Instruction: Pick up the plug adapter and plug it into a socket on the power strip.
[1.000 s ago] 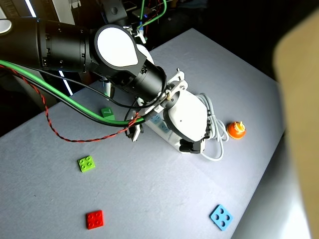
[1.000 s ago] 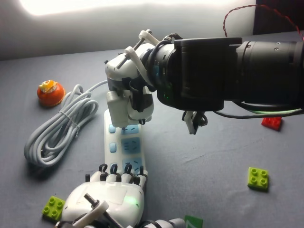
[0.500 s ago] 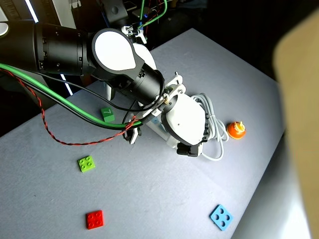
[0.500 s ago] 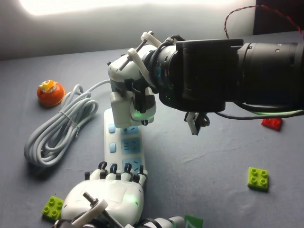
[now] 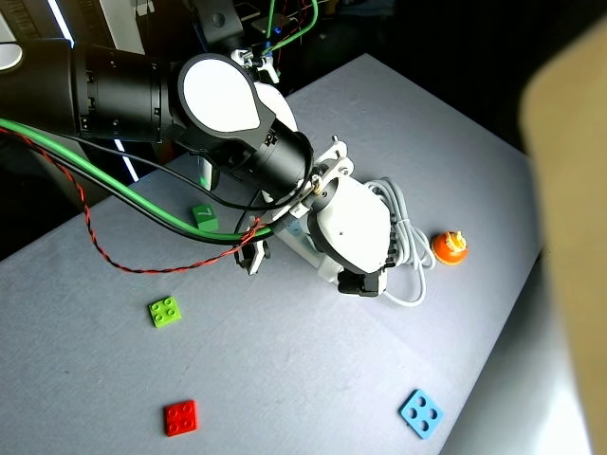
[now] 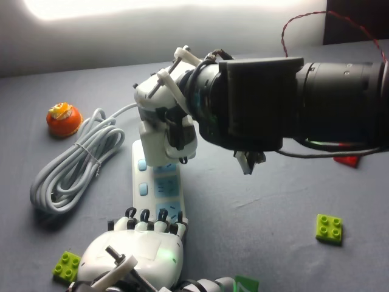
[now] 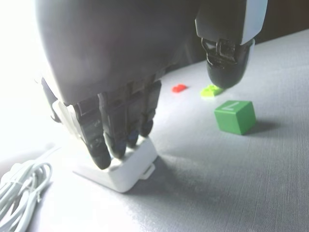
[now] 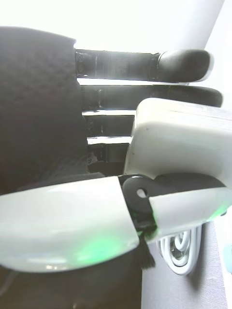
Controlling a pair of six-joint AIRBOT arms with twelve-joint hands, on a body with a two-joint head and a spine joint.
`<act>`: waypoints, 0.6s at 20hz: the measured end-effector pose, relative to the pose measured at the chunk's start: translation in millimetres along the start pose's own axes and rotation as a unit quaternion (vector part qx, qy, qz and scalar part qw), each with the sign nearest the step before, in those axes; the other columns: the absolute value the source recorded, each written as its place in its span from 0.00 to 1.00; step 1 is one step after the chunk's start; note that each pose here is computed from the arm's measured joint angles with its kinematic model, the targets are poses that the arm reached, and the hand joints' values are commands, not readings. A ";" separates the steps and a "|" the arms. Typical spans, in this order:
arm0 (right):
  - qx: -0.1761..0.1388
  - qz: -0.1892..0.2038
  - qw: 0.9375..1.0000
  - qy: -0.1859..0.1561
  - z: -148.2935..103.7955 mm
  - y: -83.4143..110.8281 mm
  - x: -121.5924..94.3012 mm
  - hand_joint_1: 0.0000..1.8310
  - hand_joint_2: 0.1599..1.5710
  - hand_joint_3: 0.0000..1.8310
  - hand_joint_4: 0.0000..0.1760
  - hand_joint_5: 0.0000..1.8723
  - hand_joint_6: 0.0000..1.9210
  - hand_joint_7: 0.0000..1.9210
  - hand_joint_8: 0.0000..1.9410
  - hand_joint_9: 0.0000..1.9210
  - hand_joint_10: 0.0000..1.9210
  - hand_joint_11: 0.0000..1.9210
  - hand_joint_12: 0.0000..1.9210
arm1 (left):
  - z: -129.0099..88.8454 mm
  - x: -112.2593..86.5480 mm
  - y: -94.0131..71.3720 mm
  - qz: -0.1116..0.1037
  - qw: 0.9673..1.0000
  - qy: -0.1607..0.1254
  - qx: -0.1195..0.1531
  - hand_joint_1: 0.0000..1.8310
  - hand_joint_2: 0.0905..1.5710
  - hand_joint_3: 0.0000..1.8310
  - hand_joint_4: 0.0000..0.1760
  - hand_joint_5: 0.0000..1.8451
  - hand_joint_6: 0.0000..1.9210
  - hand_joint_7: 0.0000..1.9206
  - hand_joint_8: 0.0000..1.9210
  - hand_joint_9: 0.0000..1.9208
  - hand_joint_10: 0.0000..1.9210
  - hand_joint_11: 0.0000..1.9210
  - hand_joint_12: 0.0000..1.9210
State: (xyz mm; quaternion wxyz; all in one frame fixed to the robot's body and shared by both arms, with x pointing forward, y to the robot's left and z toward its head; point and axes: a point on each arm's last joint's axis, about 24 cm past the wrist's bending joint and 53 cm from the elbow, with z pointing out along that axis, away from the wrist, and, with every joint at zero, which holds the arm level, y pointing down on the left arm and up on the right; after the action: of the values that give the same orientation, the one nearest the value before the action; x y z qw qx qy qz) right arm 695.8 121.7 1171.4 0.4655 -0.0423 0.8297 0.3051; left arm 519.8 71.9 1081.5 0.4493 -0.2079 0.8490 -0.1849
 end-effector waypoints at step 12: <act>-0.003 -0.026 1.000 0.006 3.4 1.2 12.2 0.73 0.71 0.00 0.00 0.44 0.51 0.49 0.61 0.43 0.72 0.35 0.81 | 0.2 -0.1 2.9 -0.002 1.000 0.001 -0.004 0.00 0.77 0.00 0.00 0.04 0.00 0.04 0.00 0.04 0.00 0.00 0.13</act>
State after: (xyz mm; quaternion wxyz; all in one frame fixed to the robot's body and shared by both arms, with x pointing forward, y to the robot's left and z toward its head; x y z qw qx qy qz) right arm 691.0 127.2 1160.9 0.4681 -0.0668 0.8301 0.2955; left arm 519.4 74.4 1080.0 0.4474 -0.2107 0.8497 -0.1828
